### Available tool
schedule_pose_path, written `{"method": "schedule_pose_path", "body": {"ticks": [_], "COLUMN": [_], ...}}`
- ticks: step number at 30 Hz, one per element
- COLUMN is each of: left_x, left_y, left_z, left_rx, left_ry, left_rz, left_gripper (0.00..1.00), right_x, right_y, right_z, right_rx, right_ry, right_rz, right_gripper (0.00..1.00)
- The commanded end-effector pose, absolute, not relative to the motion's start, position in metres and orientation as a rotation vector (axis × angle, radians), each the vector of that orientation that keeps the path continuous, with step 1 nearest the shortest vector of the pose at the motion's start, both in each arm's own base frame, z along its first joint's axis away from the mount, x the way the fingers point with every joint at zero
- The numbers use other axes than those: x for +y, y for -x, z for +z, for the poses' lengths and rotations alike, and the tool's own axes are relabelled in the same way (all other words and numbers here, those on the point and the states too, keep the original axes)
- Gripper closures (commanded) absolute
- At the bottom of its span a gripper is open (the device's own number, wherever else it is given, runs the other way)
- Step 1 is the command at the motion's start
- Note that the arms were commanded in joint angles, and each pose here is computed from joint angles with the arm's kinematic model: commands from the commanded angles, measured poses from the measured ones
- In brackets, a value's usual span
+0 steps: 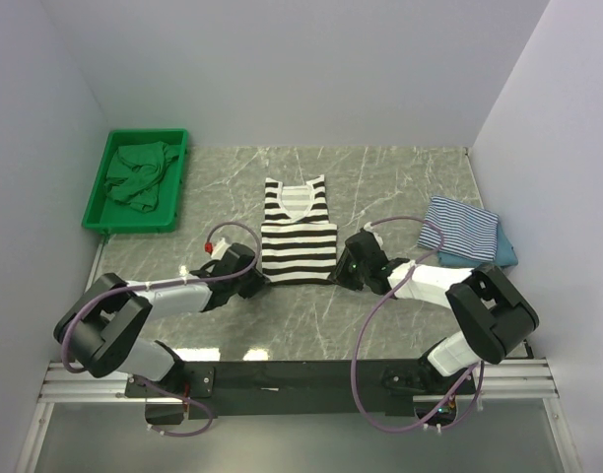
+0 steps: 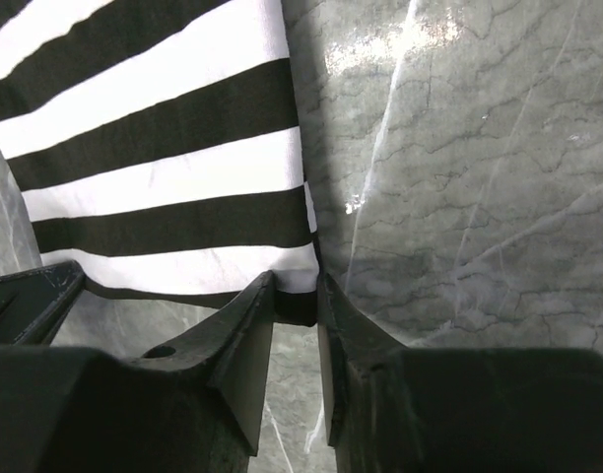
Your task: Fold and stack the tank tops
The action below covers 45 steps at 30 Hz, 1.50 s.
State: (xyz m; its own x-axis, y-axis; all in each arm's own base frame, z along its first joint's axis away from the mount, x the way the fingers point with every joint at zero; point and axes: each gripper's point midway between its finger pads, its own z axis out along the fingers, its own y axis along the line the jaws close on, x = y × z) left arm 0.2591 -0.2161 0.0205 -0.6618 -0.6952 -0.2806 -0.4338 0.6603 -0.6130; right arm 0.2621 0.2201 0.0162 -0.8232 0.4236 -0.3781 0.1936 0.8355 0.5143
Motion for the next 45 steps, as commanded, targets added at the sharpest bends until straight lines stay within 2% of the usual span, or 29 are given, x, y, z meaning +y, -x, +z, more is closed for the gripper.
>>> {"method": "schedule_pose_path", "body": {"ticks": [1, 3, 4, 6, 7, 10, 17, 22, 28, 30, 35, 38, 45], "left_x": [-0.204, -0.206, -0.205, -0.206, -0.206, -0.209, -0.211, -0.211, -0.224, -0.223, -0.230, -0.229, -0.212], "left_y": [-0.246, -0.251, -0.248, -0.250, -0.249, -0.245, -0.203, -0.146, -0.090, -0.081, -0.097, -0.120, -0.215], "left_z": [-0.002, 0.002, 0.000, 0.002, 0.002, 0.005, 0.009, 0.012, 0.042, 0.053, 0.095, 0.117, 0.158], "left_rx": [2.460, 2.453, 2.472, 2.475, 2.483, 2.496, 2.548, 2.619, 2.655, 2.659, 2.549, 2.473, 2.282], "left_ry": [0.859, 0.842, 0.832, 0.812, 0.797, 0.759, 0.707, 0.647, 0.583, 0.574, 0.612, 0.625, 0.646], "left_rz": [-0.574, -0.577, -0.555, -0.551, -0.544, -0.542, -0.559, -0.566, -0.629, -0.627, -0.720, -0.752, -0.769], "left_gripper": [0.85, 0.89, 0.95, 0.99, 1.00, 1.00, 0.99, 1.00, 1.00, 0.99, 0.99, 0.99, 0.99], "right_x": [0.192, 0.192, 0.190, 0.192, 0.193, 0.194, 0.196, 0.194, 0.206, 0.212, 0.213, 0.217, 0.231], "right_y": [-0.238, -0.241, -0.240, -0.241, -0.241, -0.239, -0.202, -0.156, -0.106, -0.107, -0.134, -0.157, -0.234], "right_z": [-0.018, -0.017, -0.018, -0.017, -0.016, -0.015, -0.009, -0.002, 0.029, 0.053, 0.116, 0.133, 0.157], "right_rx": [2.652, 2.649, 2.652, 2.651, 2.653, 2.658, 2.676, 2.694, 2.698, 2.646, 2.498, 2.468, 2.388], "right_ry": [-0.438, -0.429, -0.426, -0.411, -0.400, -0.375, -0.320, -0.279, -0.198, -0.202, -0.209, -0.193, -0.155], "right_rz": [0.435, 0.428, 0.417, 0.422, 0.422, 0.418, 0.453, 0.495, 0.593, 0.661, 0.671, 0.653, 0.705], "right_gripper": [0.70, 0.72, 0.74, 0.79, 0.85, 0.95, 0.99, 1.00, 1.00, 1.00, 0.97, 0.98, 0.99]}}
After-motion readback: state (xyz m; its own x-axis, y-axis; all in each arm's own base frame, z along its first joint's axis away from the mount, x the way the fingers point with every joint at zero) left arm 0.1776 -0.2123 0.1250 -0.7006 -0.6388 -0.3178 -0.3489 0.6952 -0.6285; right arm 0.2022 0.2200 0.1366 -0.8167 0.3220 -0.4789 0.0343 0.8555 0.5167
